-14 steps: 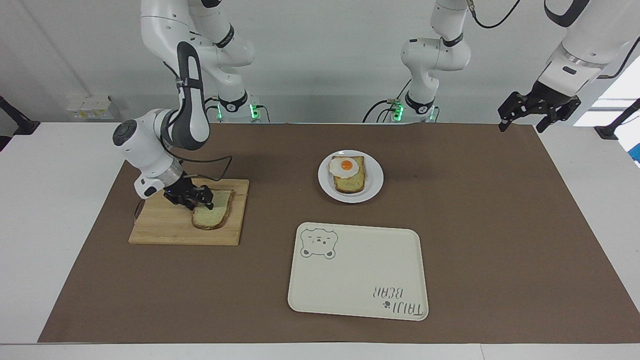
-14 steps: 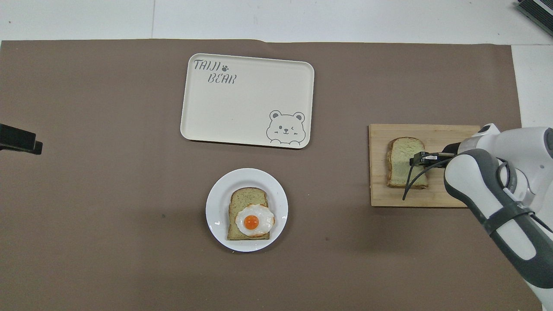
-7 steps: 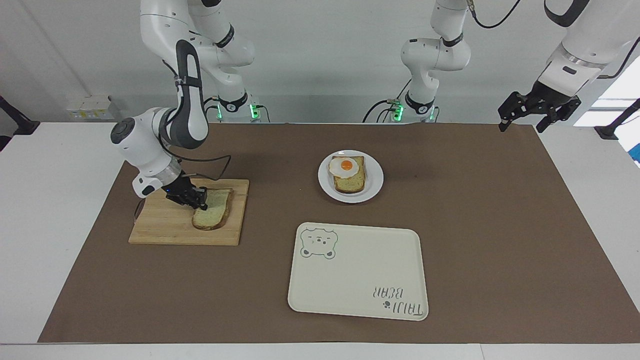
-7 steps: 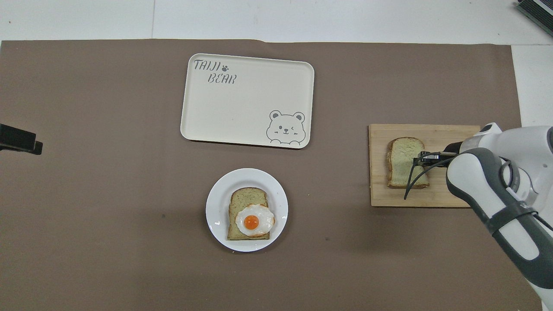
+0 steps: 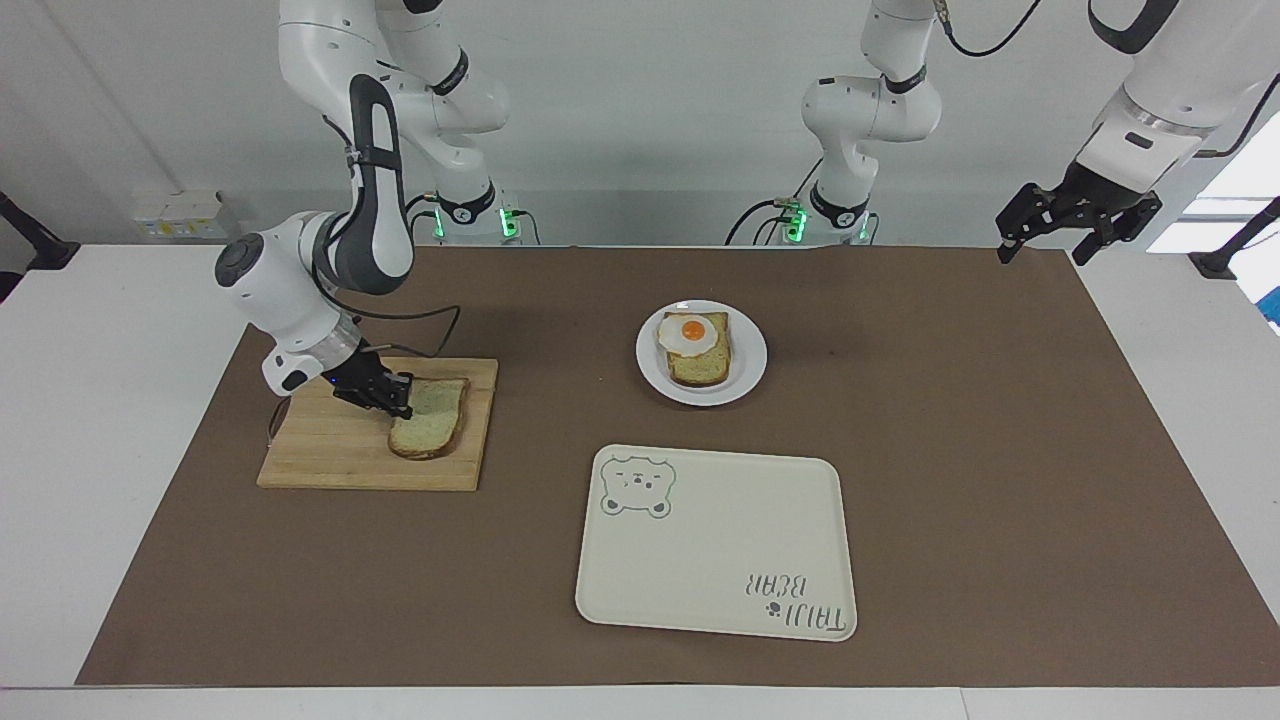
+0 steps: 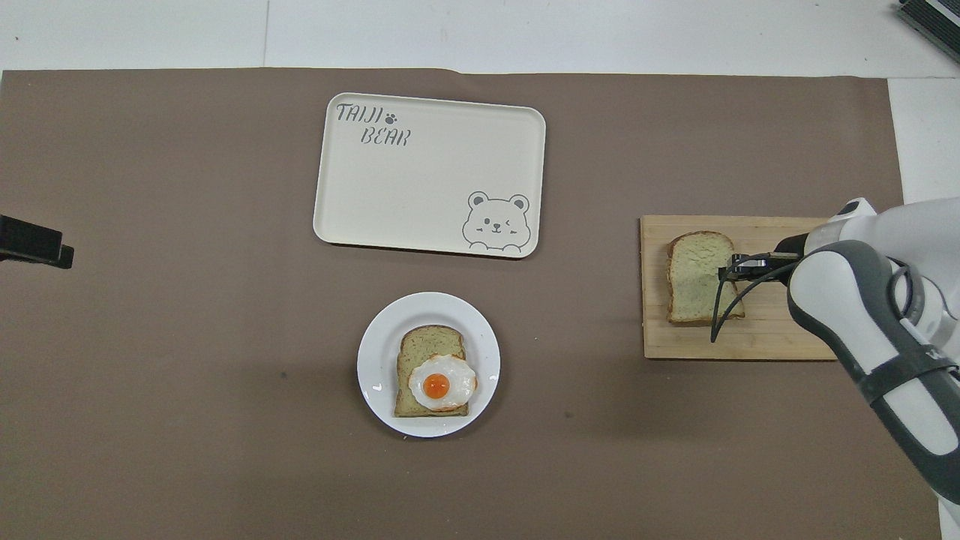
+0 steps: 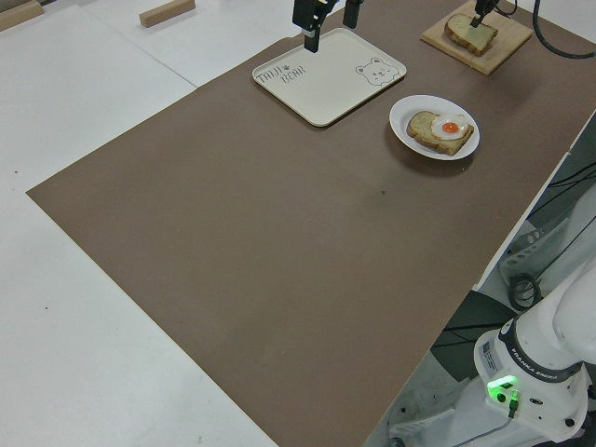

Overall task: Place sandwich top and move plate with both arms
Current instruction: 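Carry the bread slice with the right gripper over the egg plate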

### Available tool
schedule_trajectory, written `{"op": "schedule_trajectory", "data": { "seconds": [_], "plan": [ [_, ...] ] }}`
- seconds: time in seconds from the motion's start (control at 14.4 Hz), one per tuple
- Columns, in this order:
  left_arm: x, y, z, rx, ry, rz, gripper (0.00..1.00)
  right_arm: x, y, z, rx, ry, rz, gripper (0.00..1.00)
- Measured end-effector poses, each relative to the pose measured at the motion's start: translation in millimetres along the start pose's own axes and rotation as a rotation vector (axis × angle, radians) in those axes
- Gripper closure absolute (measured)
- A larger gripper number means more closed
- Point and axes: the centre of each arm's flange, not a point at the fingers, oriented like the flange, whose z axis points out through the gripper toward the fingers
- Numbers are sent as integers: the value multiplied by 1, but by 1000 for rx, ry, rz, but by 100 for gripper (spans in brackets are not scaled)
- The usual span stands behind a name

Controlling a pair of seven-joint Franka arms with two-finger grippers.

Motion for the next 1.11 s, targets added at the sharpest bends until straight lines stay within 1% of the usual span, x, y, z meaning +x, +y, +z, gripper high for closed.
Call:
{"op": "schedule_trajectory", "data": {
  "seconds": [0.21,0.28,0.42,0.56,0.83,0.97,1.11],
  "plan": [
    [0,0,0,0,0,0,0,-1,-26,-44,45,-58,-46,88],
    [0,0,0,0,0,0,0,-5,-34,-54,56,-78,-55,88],
    [0,0,0,0,0,0,0,-15,-55,-60,69,-123,-57,88],
    [0,0,0,0,0,0,0,-19,-86,-52,61,-150,-28,88],
    [0,0,0,0,0,0,0,-34,-170,-25,23,-188,18,88],
    [0,0,0,0,0,0,0,-45,-209,-9,6,-185,29,88],
    [0,0,0,0,0,0,0,-60,-252,13,-8,-166,27,88]
  ]
}}
